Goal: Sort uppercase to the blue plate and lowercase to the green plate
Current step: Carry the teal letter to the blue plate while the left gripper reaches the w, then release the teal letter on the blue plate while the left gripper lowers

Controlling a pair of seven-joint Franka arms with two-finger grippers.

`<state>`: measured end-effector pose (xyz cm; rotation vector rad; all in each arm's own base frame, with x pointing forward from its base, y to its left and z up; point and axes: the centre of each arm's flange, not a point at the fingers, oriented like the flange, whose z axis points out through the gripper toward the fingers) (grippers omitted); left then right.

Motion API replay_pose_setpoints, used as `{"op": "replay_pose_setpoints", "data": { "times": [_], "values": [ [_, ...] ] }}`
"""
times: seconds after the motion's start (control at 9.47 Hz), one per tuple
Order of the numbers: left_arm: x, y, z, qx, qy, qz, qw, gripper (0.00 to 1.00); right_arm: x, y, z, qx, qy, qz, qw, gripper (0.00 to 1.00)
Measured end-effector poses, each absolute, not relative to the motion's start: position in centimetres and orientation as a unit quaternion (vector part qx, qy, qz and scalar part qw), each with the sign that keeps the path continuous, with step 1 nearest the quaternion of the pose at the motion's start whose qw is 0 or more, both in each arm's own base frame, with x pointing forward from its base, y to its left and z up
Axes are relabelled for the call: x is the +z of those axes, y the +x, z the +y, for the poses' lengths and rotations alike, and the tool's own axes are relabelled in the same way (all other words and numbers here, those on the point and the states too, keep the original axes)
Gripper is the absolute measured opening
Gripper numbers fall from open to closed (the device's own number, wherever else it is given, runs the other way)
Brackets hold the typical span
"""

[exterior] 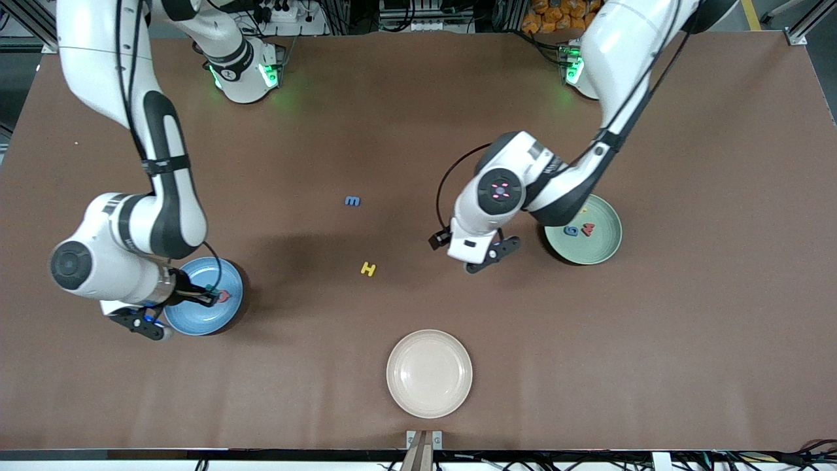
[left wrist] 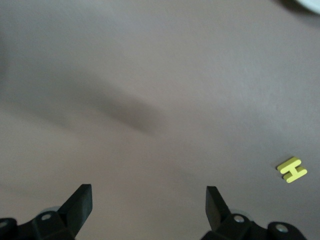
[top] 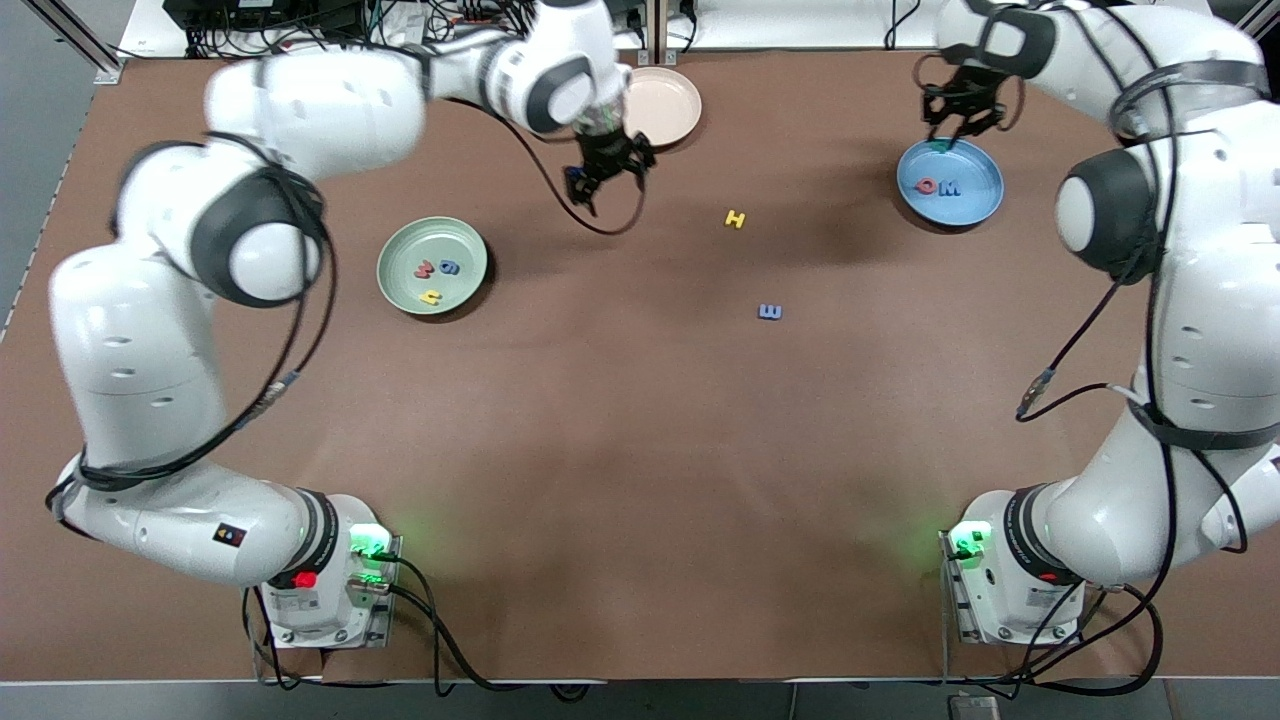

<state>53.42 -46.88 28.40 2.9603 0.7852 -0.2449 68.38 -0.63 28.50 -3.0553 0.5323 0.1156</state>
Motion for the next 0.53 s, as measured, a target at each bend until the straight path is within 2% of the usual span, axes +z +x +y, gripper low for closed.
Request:
{"op": "replay_pose_setpoints", "data": {
  "times": [0.32,0.42,0.53],
  "values": [
    [26.4,46.1,-55.5,-0.029,0.973,0.227,0.025,1.00,28.4,68.0,-6.6,0.038,-0.990,0.134,0.004,0.37],
    [25.8,44.2,-57.8,-0.006,0.975,0.223,0.020,1.00,28.5,67.9,-7.3,0.038,-0.991,0.132,0.000,0.47],
    [24.6,42.7,-59.9,0.015,0.976,0.215,0.013,1.00,28.5,67.9,-7.7,0.037,-0.991,0.132,-0.002,0.63]
  ]
}}
